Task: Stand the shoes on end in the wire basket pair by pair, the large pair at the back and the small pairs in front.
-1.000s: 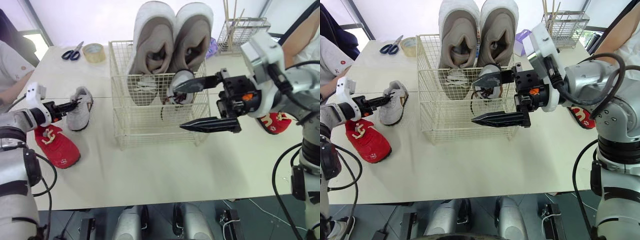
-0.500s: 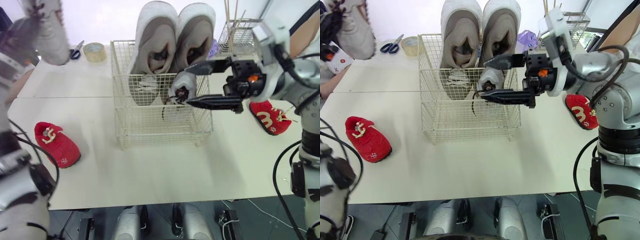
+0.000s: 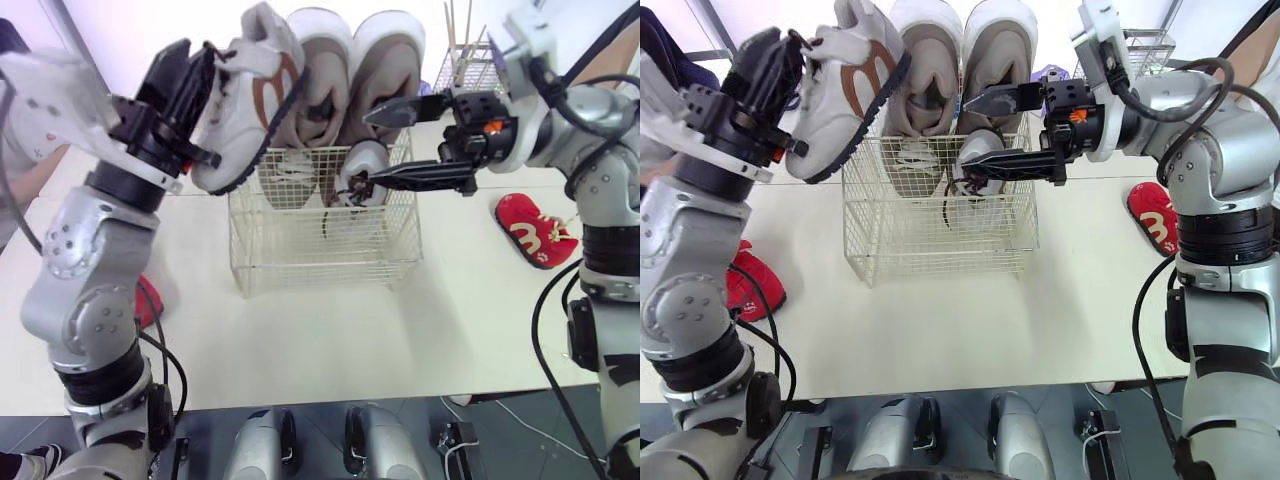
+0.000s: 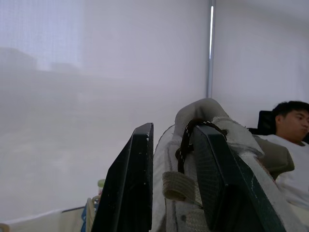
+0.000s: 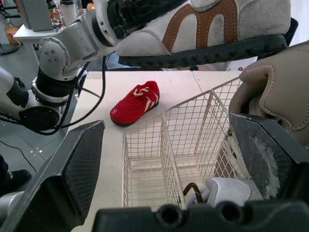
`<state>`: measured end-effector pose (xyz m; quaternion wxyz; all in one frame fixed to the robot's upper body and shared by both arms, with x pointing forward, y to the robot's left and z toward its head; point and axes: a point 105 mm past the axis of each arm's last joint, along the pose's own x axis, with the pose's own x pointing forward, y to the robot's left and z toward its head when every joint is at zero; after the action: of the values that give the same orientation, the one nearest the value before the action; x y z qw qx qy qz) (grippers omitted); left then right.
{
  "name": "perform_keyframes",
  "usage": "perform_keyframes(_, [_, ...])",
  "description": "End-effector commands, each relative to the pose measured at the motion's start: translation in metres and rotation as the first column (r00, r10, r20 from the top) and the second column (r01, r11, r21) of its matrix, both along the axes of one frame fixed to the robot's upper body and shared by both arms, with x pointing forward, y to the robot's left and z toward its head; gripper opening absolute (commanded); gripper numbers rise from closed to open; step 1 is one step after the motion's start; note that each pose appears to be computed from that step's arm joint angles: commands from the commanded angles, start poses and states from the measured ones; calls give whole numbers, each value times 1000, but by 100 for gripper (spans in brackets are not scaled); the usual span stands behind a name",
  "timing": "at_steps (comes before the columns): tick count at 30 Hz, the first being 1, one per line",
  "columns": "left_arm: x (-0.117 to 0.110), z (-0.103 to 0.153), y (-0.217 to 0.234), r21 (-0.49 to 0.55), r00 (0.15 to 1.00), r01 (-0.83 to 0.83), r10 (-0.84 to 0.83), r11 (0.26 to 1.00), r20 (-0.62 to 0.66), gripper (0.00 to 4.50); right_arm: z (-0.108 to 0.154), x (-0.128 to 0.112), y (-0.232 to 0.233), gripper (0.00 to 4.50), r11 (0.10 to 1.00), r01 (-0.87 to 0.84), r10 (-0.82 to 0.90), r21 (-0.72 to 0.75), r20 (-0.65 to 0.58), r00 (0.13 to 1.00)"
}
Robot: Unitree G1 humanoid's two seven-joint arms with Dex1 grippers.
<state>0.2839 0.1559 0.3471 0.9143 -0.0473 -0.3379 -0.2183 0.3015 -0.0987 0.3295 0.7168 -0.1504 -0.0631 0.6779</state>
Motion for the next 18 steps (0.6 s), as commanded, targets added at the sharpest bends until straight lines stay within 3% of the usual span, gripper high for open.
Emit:
perform_keyframes(1, [-11, 18, 4, -18, 996, 1, 1, 1000, 89, 124, 18, -11, 1, 450, 999, -30, 28, 42, 51, 998])
perform_keyframes(18, [-19, 40, 31, 38, 990, -91, 86, 995, 116, 124, 18, -11, 9, 450, 991, -48, 48, 127, 0, 999])
